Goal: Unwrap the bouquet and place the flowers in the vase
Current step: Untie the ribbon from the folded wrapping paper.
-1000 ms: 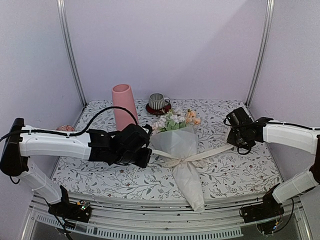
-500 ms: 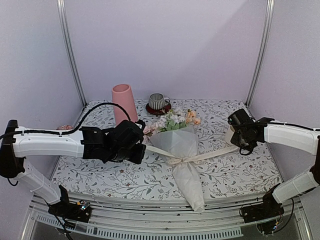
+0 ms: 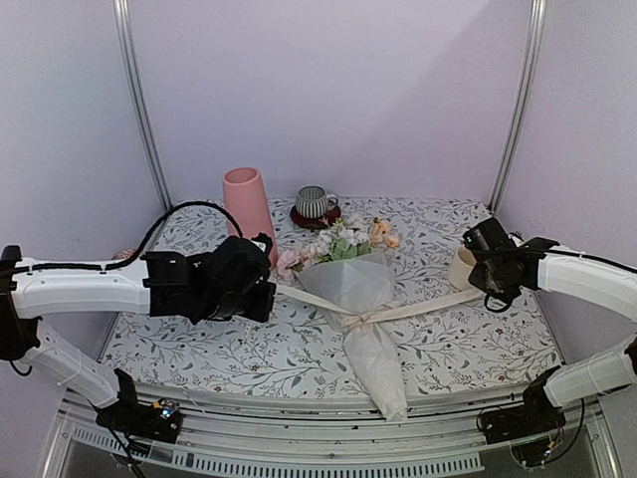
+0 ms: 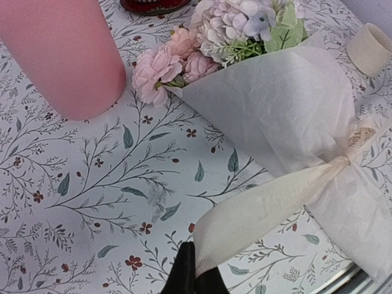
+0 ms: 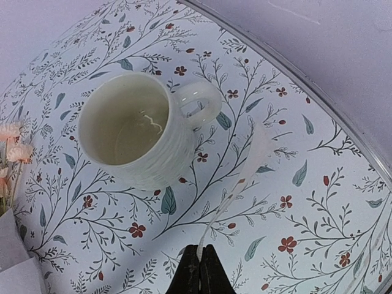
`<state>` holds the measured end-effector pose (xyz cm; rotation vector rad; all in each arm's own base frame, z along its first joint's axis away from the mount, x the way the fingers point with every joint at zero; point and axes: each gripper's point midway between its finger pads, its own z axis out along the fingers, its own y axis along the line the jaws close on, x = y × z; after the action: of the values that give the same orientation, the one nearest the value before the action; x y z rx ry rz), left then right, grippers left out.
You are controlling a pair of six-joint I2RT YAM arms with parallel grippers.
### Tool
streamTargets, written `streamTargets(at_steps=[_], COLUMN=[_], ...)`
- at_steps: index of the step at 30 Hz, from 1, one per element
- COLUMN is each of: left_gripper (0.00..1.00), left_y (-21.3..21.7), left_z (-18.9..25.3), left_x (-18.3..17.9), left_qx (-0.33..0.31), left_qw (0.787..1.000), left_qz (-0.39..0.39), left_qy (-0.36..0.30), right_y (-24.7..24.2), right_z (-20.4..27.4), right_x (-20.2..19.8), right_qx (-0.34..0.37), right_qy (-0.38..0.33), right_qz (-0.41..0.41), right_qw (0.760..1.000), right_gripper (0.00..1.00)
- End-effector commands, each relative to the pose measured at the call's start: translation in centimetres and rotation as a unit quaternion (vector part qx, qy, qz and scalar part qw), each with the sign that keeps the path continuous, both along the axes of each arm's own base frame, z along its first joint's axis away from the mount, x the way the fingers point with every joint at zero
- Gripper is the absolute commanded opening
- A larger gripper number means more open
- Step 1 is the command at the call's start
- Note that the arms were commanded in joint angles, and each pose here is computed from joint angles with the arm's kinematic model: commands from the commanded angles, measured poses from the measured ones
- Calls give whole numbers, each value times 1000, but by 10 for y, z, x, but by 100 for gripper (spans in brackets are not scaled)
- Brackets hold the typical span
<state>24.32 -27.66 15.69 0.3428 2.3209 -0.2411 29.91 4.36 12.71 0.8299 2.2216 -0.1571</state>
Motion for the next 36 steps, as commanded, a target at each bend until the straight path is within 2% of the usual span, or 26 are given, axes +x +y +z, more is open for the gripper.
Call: streamTargets(at_steps=[1,24,36], left_gripper=[0,0,0], left_y=[19,59,80], left_z=[6,28,33], left_x=[5,7,5], left_qx=[5,-19,-15], left_qw=[999,996,992], left_qz=[31,79,112], left_qy=[-13,-46,-57], right_y=[-15,-44,-56], right_z=[9,26,54], right_x=[-7,-34,-40], right_qx=[-14,-5,-3], right_qy=[-14,-70,-139], right_qz=[-29,-109,-111], right_qw=[999,992,984], right_gripper=[2,2,2])
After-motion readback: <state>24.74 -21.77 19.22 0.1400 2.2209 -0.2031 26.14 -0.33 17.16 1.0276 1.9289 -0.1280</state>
